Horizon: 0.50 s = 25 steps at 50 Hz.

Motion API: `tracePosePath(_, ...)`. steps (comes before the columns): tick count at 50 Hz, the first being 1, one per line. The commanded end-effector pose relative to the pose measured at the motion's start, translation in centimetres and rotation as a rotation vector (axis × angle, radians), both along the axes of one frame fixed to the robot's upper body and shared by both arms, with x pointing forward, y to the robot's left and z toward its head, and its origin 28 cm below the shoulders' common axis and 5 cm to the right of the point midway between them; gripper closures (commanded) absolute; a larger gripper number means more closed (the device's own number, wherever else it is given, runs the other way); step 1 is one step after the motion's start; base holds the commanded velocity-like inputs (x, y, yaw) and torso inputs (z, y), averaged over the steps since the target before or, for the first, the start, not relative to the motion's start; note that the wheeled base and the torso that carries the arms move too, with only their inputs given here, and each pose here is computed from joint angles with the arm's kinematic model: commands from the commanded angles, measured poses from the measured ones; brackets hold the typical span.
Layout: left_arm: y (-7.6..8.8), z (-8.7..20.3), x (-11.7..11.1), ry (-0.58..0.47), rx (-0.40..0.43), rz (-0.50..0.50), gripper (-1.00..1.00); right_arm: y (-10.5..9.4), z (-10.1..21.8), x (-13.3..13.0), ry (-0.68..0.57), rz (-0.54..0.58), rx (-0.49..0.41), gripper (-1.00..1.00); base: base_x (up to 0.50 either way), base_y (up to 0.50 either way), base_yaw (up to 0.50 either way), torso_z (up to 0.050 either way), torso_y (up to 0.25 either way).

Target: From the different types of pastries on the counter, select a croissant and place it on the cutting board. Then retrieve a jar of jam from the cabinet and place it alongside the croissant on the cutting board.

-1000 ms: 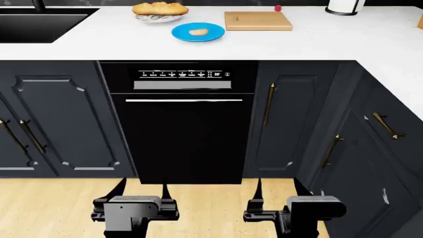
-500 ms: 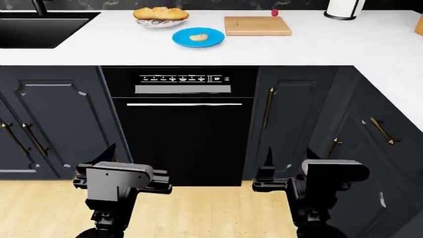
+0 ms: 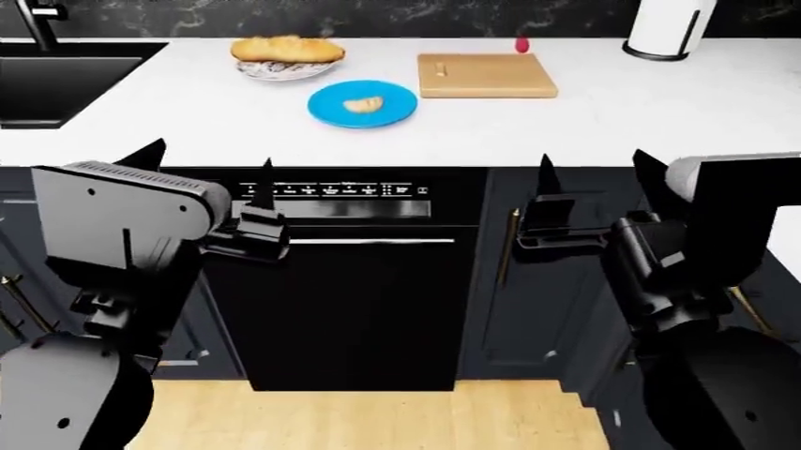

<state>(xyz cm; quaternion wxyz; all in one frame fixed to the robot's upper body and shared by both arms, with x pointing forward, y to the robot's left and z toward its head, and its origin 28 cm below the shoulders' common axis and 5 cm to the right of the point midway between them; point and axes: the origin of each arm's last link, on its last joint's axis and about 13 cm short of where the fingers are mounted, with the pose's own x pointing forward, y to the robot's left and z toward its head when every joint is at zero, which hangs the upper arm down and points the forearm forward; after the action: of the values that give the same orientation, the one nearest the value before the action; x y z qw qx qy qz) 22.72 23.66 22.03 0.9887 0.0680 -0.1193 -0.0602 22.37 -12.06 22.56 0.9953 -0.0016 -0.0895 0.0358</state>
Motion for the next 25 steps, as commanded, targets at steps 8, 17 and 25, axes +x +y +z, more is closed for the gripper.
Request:
tracePosePath(8, 0.7, 4.3, -1.2, -0.016, 0.046, -0.013, -1.00, -0.6, 4.1, -0.7, -0.045, 0.021, -0.048, -1.00, 0.49, -0.05, 0.00, 0.050, 0.000)
tracePosePath(17, 0.9, 4.9, -1.4, -0.027, 0.059, -0.015, -1.00, -1.0, 5.1, -0.8, -0.066, 0.012, -0.056, -1.00, 0.50, 0.00, 0.00, 0.050, 0.000)
tracePosePath(25, 0.9, 4.7, -1.5, -0.031, 0.055, -0.027, -1.00, -1.2, 6.2, -1.0, -0.094, 0.008, -0.052, -1.00, 0.50, 0.02, 0.00, 0.050, 0.000)
